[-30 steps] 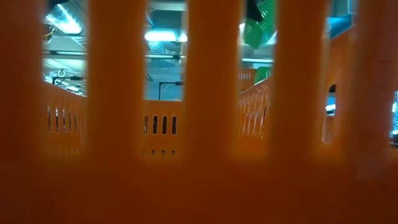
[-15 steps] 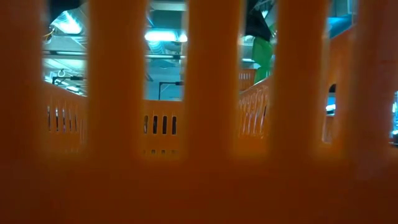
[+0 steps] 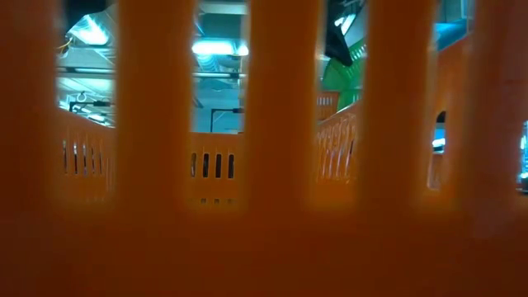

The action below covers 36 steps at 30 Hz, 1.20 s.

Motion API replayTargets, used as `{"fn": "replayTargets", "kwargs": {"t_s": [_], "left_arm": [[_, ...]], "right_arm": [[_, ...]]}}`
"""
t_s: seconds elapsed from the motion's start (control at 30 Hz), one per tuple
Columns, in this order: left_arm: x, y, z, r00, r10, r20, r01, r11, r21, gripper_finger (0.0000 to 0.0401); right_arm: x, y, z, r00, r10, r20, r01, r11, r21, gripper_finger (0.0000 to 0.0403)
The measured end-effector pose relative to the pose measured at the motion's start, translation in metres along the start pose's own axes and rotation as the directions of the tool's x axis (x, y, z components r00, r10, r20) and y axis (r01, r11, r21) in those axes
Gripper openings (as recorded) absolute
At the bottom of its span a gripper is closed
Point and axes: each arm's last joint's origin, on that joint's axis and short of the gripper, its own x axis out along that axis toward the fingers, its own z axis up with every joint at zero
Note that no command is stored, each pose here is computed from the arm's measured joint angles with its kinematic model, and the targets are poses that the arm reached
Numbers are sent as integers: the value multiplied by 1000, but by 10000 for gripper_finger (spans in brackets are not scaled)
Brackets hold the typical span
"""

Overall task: Stack baskets on shelf by color
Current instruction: Stack the top green bin on top of the green bin on the shelf

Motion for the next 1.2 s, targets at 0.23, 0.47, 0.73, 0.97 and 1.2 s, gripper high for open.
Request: {"fn": "replayTargets", "kwargs": {"t_s": [0.23, 0.47, 0.73, 0.97, 1.2], "left_arm": [[0, -4, 1, 1000, -6, 0, 6, 997, 79, 13], [0, -4, 1, 1000, -6, 0, 6, 995, 104, 51], [0, 0, 0, 999, 46, -10, -44, 989, 139, 60], [0, 3, 1, 997, 71, 0, -71, 987, 145, 58], [0, 0, 4, 998, 53, 21, -55, 987, 148, 60]], "right_arm": [[0, 0, 0, 1000, 0, 0, 0, 1000, 0, 82], [0, 0, 0, 1000, 0, 0, 0, 1000, 0, 82], [0, 0, 0, 1000, 0, 0, 0, 1000, 0, 82], [0, 0, 0, 1000, 0, 0, 0, 1000, 0, 82], [0, 0, 0, 1000, 0, 0, 0, 1000, 5, 82]]}}
